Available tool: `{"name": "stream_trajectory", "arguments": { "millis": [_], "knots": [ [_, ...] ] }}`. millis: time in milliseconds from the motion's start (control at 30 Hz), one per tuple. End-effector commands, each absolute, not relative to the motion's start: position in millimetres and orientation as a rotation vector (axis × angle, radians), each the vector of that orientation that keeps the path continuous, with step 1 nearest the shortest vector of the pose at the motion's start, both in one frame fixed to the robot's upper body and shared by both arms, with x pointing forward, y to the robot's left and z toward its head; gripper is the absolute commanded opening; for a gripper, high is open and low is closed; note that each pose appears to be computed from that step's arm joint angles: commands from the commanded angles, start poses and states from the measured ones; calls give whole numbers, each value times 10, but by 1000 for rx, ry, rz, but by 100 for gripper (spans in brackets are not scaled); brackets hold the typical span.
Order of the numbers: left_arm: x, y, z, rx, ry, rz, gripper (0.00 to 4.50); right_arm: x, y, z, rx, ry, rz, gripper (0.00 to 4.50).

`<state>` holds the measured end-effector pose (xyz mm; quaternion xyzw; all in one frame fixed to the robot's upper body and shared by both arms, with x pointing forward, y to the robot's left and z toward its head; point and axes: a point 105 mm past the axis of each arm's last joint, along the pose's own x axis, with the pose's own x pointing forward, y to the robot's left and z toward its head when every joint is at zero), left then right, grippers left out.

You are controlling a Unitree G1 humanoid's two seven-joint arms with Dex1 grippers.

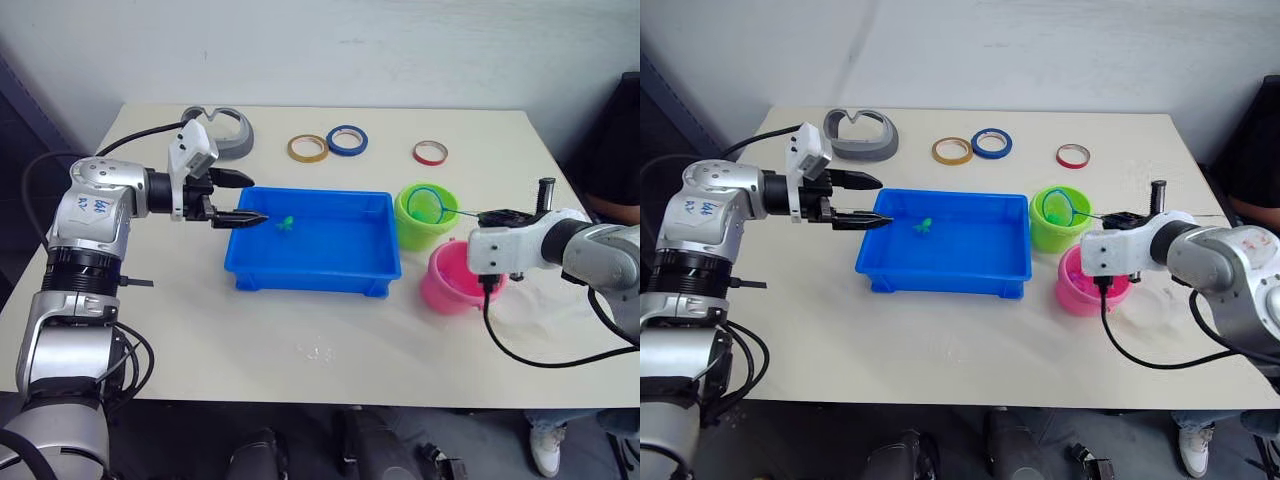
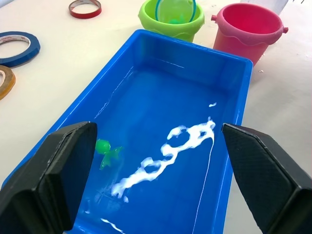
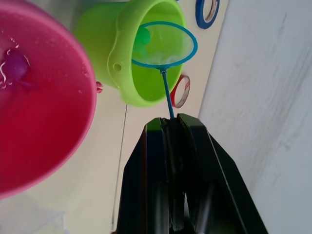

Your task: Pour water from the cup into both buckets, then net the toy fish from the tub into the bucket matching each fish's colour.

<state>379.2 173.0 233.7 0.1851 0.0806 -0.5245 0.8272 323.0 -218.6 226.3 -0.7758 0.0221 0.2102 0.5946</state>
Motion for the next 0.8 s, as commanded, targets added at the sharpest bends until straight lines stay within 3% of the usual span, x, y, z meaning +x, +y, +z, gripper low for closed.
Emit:
{"name": "stream_trajectory", "arguments": {
  "millis": [33,467,667,800],
  "knots": [
    [3797,1704,2480,429,126,-1116,446,3227,-2186,2493,-1926,-53,386,0],
    [3793,1721,2482,430,131,-1114,446,3259,-2212,2535,-1946,-83,338,0],
    [3802,1933,2508,433,143,-1037,446,3242,-2025,2882,-1482,-83,385,0],
    [3788,2164,2538,451,159,-959,446,3262,-1788,2898,-1261,-86,493,0]
  ]
}}
